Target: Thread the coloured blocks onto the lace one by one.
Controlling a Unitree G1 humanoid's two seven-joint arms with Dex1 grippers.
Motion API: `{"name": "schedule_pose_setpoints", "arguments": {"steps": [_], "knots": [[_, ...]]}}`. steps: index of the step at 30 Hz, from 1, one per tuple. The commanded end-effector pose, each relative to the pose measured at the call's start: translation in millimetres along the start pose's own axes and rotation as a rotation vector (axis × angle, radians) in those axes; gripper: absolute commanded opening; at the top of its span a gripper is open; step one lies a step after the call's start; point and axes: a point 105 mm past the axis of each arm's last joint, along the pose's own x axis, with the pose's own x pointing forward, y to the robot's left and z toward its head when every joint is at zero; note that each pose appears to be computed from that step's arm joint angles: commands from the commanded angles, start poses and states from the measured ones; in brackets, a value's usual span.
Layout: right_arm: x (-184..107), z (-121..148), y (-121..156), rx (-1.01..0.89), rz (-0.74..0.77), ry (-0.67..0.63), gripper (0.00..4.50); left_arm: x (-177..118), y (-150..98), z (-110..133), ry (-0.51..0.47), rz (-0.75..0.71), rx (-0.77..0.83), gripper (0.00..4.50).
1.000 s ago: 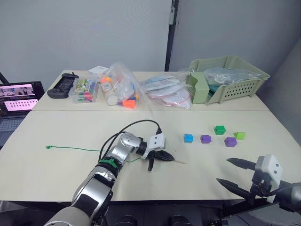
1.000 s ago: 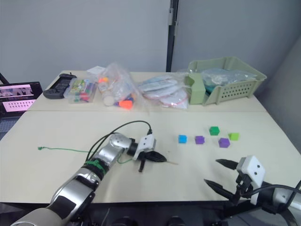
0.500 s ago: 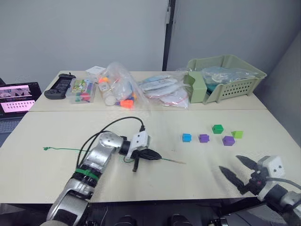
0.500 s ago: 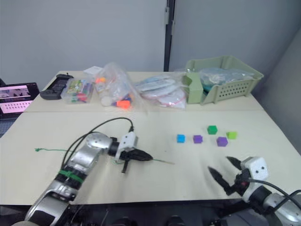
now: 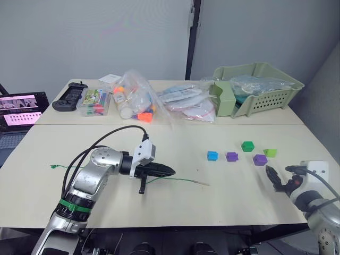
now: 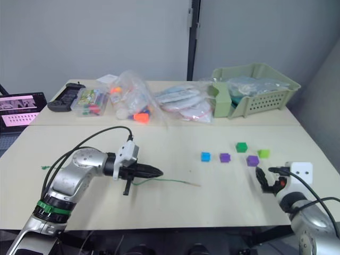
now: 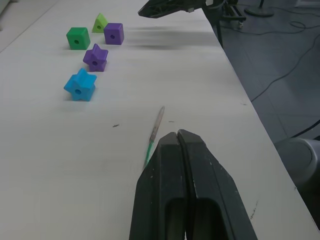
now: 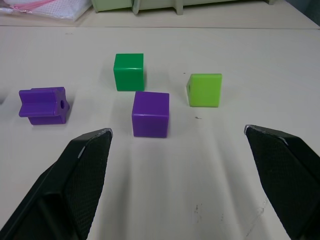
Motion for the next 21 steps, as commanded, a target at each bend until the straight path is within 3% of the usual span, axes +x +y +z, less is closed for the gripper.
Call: {"name": "schedule_pose_setpoints", "arguments": {"steps": [1, 3, 8, 12, 15, 21], "knots": [[-2.8, 10.9, 6.0, -0.025, 0.023, -0.038, 4.5, 22.3, 5.6, -3.1, -0.014, -0.053, 0.023, 0.56], [-6.5, 12.9, 12.2, -0.046, 0.057, -0.045, 4.5, 37.7, 11.5, -12.2, 0.013, -0.057, 0.046, 1.05], [-22.8, 24.9, 37.9, -0.038, 0.24, -0.09, 4.5, 68.8, 11.2, -30.4, 0.064, -0.12, 0.086, 2.77], [-50.5, 31.5, 73.9, -0.116, 0.556, -0.067, 4.5, 84.1, 18.7, -36.7, 0.079, -0.124, 0.091, 2.77], [-60.1, 29.7, 85.7, -0.201, 0.73, -0.015, 4.5, 86.0, 23.6, -43.9, 0.095, -0.13, 0.076, 2.77], [-61.7, 22.8, 83.6, -0.301, 0.865, 0.042, 4.5, 87.9, 23.1, -56.0, 0.121, -0.156, 0.054, 2.77]]}}
